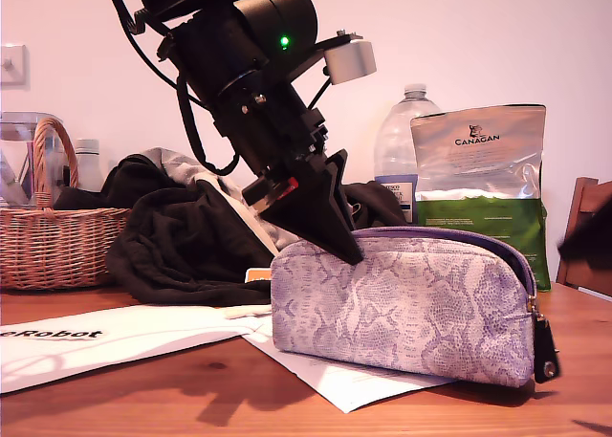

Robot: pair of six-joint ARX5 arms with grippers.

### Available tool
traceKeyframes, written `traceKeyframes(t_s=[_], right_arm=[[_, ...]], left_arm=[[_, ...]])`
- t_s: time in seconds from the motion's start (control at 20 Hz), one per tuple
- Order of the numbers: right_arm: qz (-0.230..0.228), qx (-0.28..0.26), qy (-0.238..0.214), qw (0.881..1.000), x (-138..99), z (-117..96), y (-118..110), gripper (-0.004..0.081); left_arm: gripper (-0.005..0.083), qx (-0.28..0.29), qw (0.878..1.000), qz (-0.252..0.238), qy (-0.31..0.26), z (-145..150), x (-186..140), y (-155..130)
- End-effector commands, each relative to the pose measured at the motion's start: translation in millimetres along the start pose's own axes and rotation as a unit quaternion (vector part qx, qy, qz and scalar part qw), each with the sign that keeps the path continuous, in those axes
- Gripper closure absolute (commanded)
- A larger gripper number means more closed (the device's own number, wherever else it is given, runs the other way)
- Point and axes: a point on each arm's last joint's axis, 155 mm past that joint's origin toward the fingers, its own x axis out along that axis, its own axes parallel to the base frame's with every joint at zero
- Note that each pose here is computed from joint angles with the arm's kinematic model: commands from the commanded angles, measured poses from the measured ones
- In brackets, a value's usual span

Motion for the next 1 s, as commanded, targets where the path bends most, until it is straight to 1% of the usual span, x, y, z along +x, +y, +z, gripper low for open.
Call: traceKeyframes(t_s=[0.0, 0.1, 0.15, 0.25, 0.35, 0.4, 0.45, 0.65, 0.75, 0.85, 0.95], right_arm=[[-0.011, -0.009, 0.015, 1.000, 7, -13, -5, 0.0480], [-0.028, -0.023, 0.023, 0.999, 11, -15, -12, 0.0477], [-0.030, -0.030, 0.023, 0.999, 13, -14, -13, 0.0477], [-0.030, -0.032, 0.026, 0.999, 17, -14, -13, 0.0476], [-0.029, -0.031, 0.035, 0.998, 20, -18, -13, 0.0470], [-0.029, -0.030, 0.037, 0.998, 20, -19, -13, 0.0470], [-0.029, -0.031, 0.035, 0.998, 21, -18, -14, 0.0470], [-0.028, -0.031, 0.031, 0.999, 22, -16, -13, 0.0470], [-0.017, -0.032, 0.023, 0.999, 23, -12, -9, 0.0462], [0.008, -0.034, 0.026, 0.999, 25, -13, 2, 0.0394], [0.041, -0.037, 0.020, 0.998, 27, -10, 18, 0.0354]], left_arm=[[0.0798, -0.001, 1.000, 0.004, 0.002, -2, 4, 3], [0.0797, -0.003, 1.000, 0.008, 0.008, -5, 3, 5], [0.0797, 0.000, 1.000, 0.014, 0.015, -8, 3, 7], [0.0797, 0.035, 0.999, 0.015, 0.029, -13, 2, 8], [0.0797, 0.054, 0.998, 0.020, 0.035, -14, 1, 11], [0.0797, 0.059, 0.997, 0.019, 0.038, -15, 1, 10], [0.0797, 0.075, 0.996, 0.014, 0.041, -15, -1, 9], [0.0798, 0.140, 0.989, 0.026, 0.037, -8, -13, 14], [0.0797, 0.160, 0.986, 0.036, 0.029, -1, -22, 18], [0.0797, 0.172, 0.984, 0.042, 0.022, 5, -29, 20], [0.0798, 0.173, 0.984, 0.040, 0.014, 9, -36, 17]])
